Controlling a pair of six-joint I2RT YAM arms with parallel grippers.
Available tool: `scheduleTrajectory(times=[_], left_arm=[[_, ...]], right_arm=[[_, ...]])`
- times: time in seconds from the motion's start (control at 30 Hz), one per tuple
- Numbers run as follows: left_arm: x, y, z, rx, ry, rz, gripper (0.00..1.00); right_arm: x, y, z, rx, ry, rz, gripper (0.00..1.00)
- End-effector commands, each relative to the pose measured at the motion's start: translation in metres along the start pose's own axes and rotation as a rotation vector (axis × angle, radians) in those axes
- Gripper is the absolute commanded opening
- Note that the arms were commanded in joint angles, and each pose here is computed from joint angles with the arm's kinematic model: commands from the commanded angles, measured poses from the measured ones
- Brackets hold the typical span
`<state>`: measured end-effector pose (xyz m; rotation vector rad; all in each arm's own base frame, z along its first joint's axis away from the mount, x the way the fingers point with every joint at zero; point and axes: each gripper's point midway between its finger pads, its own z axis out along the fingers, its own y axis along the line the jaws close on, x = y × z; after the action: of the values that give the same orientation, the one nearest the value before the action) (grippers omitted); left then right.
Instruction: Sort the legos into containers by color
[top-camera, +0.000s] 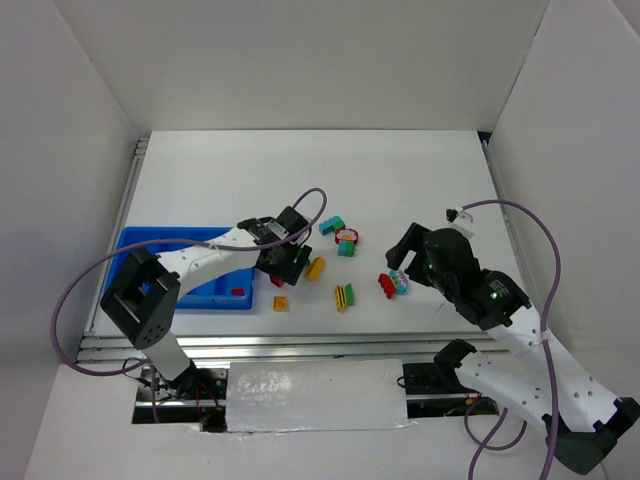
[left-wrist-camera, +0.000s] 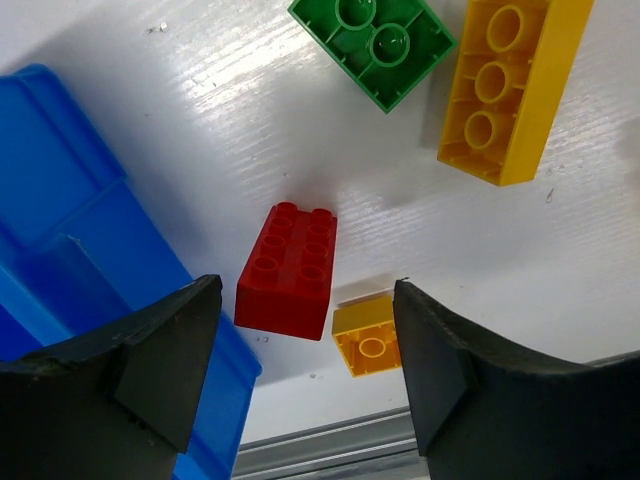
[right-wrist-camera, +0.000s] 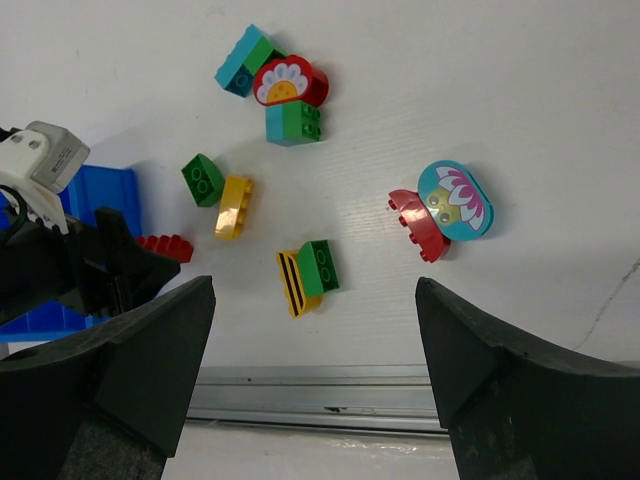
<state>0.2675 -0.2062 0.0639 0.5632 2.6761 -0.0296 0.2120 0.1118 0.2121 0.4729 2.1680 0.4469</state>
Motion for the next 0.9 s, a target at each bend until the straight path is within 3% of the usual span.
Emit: scheduleTrajectory(times=[0.0,0.23,0.33,0.4,0.53,0.67,0.77,0.87], left_arm=[[-0.001,-0.001,0.007,-0.003,-0.012,-0.001,0.82],[0.004,-0.001,0.014,-0.006,0.0,0.0,0.46],[-0.002,0.0,0.011,-0.018,-0.013,-0.005,0.12],[-0.007,0.003,0.004,-0.031,-0.018,-0.003,0.02],[-0.055,0.009,-0.051,-0.051,-0.172,-0.088,0.0],[-0.087,0.058,-0.129,-0.206,-0.364,-0.285,0.0],[-0.083,0.101,-0.157,-0.326,-0.368,-0.426,0.0],[-0.065,0.139,-0.155,-0.417,-0.3,-0.511,0.0]], right_arm=[[-0.002,0.003,0.002,-0.014,-0.007,-0.003,0.89],[-0.002,0.005,0.003,-0.019,-0.007,-0.005,0.89],[-0.003,0.005,0.003,-0.018,-0.011,-0.006,0.89],[-0.004,0.004,0.003,-0.016,-0.012,-0.005,0.89],[-0.006,0.006,0.002,-0.016,-0.018,-0.012,0.89],[-0.006,0.006,0.004,-0.009,-0.011,-0.021,0.89],[-0.005,0.009,0.006,-0.016,-0.007,-0.021,0.89],[-0.006,0.012,0.007,-0.028,-0.004,-0.026,0.89]])
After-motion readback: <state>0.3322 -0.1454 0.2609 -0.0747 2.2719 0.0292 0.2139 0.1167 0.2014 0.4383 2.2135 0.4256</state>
